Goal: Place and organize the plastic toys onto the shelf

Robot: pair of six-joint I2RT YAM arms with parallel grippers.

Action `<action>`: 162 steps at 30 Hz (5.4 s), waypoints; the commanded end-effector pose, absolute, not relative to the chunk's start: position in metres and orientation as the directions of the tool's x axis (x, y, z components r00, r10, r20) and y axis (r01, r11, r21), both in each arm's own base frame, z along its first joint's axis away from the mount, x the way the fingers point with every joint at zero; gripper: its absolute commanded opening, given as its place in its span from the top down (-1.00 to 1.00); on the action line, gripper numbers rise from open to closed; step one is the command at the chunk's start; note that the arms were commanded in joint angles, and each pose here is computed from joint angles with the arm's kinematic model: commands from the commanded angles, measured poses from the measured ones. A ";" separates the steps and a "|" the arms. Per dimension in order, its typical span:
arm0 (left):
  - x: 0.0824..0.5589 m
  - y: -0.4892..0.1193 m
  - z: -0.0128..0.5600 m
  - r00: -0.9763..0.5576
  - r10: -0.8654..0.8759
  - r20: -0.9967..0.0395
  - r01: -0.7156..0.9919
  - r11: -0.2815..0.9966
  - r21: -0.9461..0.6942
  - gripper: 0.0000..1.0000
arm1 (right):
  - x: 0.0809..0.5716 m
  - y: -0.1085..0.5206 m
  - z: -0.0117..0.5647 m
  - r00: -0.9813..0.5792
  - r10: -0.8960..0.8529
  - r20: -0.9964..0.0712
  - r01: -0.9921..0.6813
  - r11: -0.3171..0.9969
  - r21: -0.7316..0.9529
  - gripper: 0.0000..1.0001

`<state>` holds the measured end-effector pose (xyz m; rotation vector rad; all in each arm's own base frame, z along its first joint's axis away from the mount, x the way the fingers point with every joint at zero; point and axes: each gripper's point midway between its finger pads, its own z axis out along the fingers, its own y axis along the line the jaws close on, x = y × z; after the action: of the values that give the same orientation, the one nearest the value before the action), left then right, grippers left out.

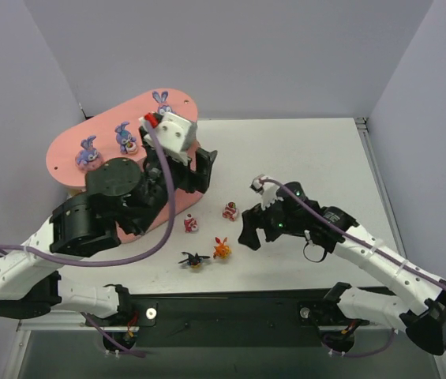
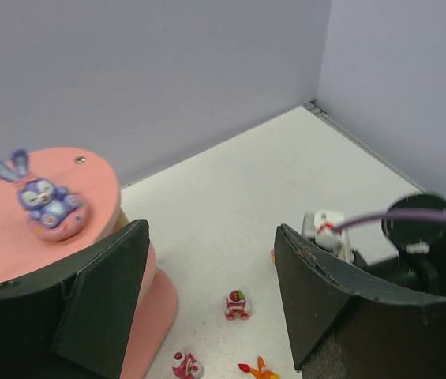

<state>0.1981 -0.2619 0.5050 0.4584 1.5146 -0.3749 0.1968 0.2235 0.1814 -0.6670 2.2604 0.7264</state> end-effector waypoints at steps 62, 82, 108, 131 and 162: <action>0.187 -0.130 0.547 0.027 -0.172 -0.985 0.300 0.941 -0.157 -0.50 | 0.278 0.344 0.262 -0.396 -0.112 -0.911 -0.675 0.708 0.207 0.87; 0.195 -0.105 0.553 0.047 -0.106 -0.993 0.149 0.984 -0.098 -0.51 | 0.355 0.408 0.322 -0.353 0.104 -0.930 -0.730 0.591 0.344 0.84; 0.195 -0.085 0.552 0.048 -0.073 -0.996 0.068 0.995 -0.070 -0.51 | 0.358 0.438 0.288 -0.474 -0.055 -0.879 -0.715 0.606 0.347 0.83; 0.193 -0.074 0.551 0.052 -0.057 -0.997 0.061 0.997 -0.054 -0.51 | 0.365 0.439 0.257 -0.513 -0.131 -0.848 -0.664 0.687 0.295 0.78; 0.194 -0.073 0.553 0.052 -0.057 -0.997 0.047 0.997 -0.054 -0.51 | 0.371 0.423 0.263 -0.461 -0.063 -0.885 -0.621 0.735 0.271 0.05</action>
<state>0.1950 -0.0814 0.5475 0.0273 1.5237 -0.0702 0.3659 0.4305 0.2371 -0.5669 2.0050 0.7320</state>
